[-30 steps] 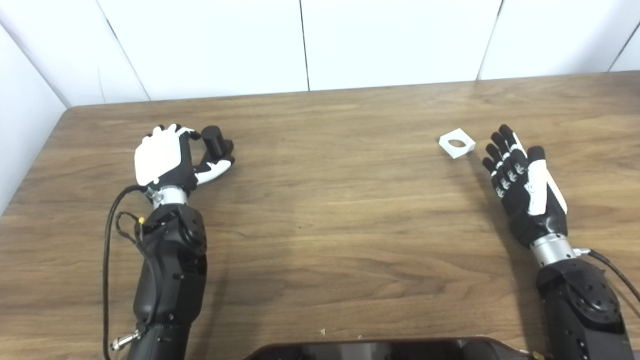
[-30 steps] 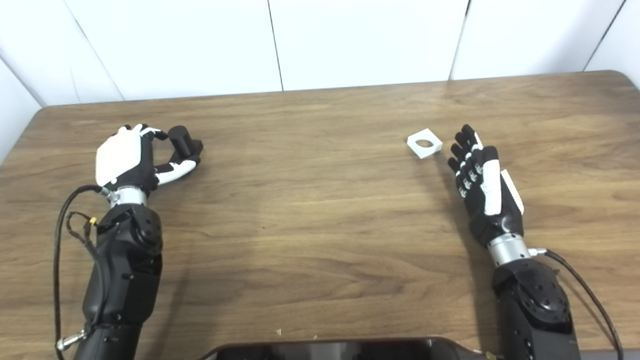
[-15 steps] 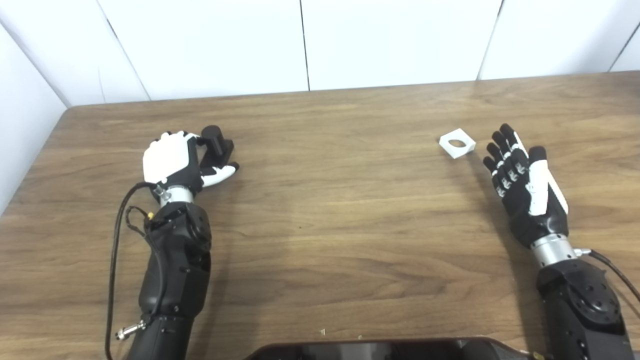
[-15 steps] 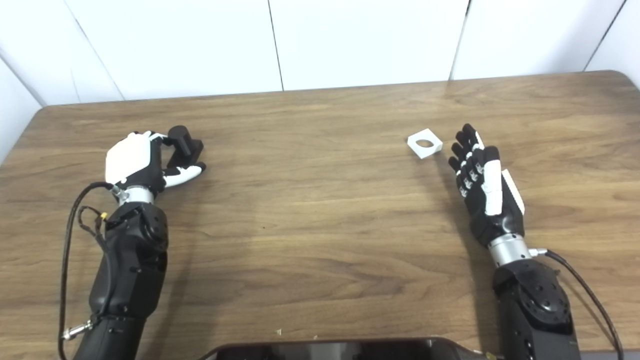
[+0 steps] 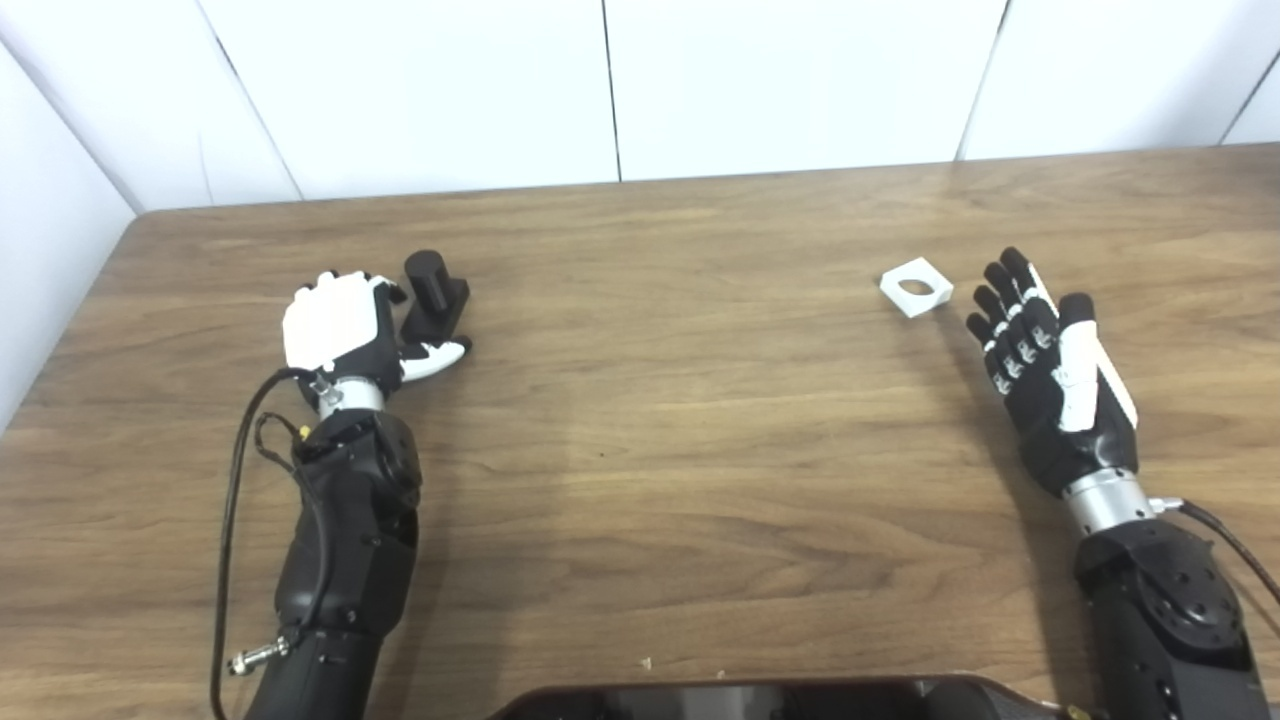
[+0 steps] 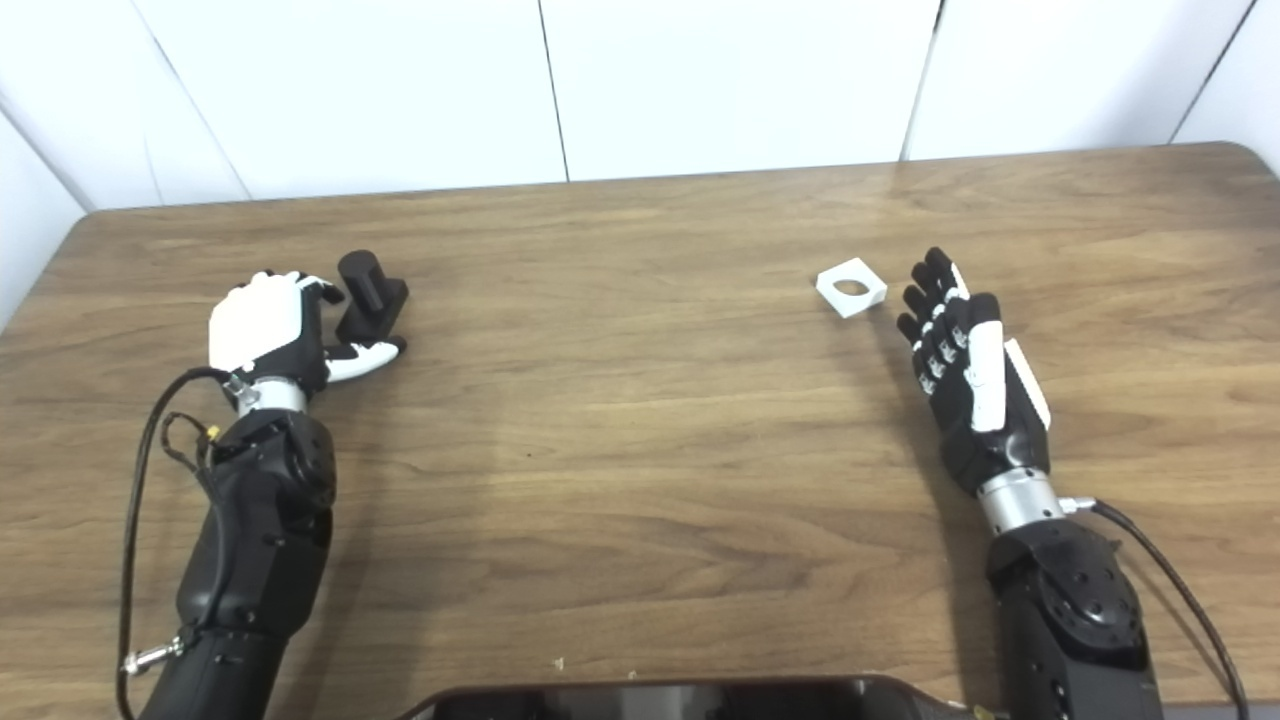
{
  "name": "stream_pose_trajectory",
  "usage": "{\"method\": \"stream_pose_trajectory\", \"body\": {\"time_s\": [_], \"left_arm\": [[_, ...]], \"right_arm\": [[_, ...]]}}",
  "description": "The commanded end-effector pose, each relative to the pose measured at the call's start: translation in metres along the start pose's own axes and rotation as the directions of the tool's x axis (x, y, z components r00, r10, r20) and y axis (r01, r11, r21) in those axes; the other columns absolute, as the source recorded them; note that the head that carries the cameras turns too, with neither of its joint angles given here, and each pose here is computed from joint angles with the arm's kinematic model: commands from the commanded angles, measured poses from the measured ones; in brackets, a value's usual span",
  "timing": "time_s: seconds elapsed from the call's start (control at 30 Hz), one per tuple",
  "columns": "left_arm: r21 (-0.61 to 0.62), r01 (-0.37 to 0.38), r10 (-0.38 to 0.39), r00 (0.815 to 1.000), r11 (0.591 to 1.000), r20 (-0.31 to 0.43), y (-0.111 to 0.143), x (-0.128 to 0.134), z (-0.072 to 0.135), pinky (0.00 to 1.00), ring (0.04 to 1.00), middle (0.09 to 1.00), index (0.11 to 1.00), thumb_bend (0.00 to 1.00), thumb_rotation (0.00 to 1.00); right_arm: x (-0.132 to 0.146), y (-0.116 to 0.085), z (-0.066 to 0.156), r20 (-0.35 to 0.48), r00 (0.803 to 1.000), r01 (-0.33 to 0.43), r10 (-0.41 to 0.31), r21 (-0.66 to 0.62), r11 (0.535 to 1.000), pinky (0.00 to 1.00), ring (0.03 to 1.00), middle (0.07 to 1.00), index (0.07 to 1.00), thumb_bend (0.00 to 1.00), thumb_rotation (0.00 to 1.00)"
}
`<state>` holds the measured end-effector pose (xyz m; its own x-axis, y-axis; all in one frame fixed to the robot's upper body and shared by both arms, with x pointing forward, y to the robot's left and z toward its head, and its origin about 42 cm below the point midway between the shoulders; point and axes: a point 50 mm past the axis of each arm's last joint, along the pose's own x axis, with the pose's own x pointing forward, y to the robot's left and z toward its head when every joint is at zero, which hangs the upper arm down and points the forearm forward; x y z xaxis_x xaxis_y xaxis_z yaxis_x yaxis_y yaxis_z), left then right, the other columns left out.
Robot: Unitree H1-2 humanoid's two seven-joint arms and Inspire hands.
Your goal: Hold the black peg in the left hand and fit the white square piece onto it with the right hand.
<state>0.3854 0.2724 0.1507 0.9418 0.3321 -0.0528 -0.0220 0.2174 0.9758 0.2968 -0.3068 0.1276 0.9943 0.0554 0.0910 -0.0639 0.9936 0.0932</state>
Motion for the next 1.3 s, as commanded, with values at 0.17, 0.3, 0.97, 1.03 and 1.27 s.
{"method": "stream_pose_trajectory", "body": {"time_s": [0.17, 0.3, 0.97, 1.03, 1.27], "left_arm": [[0.028, -0.098, 0.098, 0.995, 0.995, 0.017, 0.026, 0.013, 0.006, 1.0, 0.974, 0.902, 0.731, 0.75, 0.48], [0.045, -0.097, 0.097, 0.995, 0.994, 0.015, 0.025, 0.013, 0.006, 1.0, 0.969, 0.9, 0.735, 0.75, 0.49], [0.05, -0.087, 0.086, 0.996, 0.995, 0.02, 0.023, 0.018, 0.009, 1.0, 0.991, 0.92, 0.746, 0.75, 0.5], [0.051, -0.087, 0.087, 0.996, 0.995, 0.019, 0.022, 0.019, 0.01, 1.0, 0.989, 0.919, 0.744, 0.75, 0.5], [0.061, -0.08, 0.079, 0.997, 0.995, 0.018, 0.019, 0.024, 0.013, 1.0, 0.995, 0.923, 0.743, 0.75, 0.5]], "right_arm": [[-0.021, -0.004, -0.027, -0.069, 0.997, 0.021, -0.019, 0.026, 0.999, 1.0, 1.0, 1.0, 0.998, 0.68, 1.0], [-0.021, -0.003, -0.026, -0.073, 0.997, 0.019, -0.017, 0.023, 1.0, 1.0, 1.0, 1.0, 1.0, 0.69, 1.0], [-0.023, -0.004, -0.028, -0.078, 0.997, 0.023, -0.021, 0.024, 0.999, 1.0, 1.0, 1.0, 1.0, 0.71, 1.0], [-0.023, -0.003, -0.027, -0.077, 0.997, 0.025, -0.023, 0.023, 0.999, 1.0, 1.0, 1.0, 1.0, 0.71, 1.0], [-0.023, -0.003, -0.027, -0.077, 0.997, 0.021, -0.02, 0.015, 1.0, 1.0, 1.0, 1.0, 1.0, 0.71, 1.0]]}}
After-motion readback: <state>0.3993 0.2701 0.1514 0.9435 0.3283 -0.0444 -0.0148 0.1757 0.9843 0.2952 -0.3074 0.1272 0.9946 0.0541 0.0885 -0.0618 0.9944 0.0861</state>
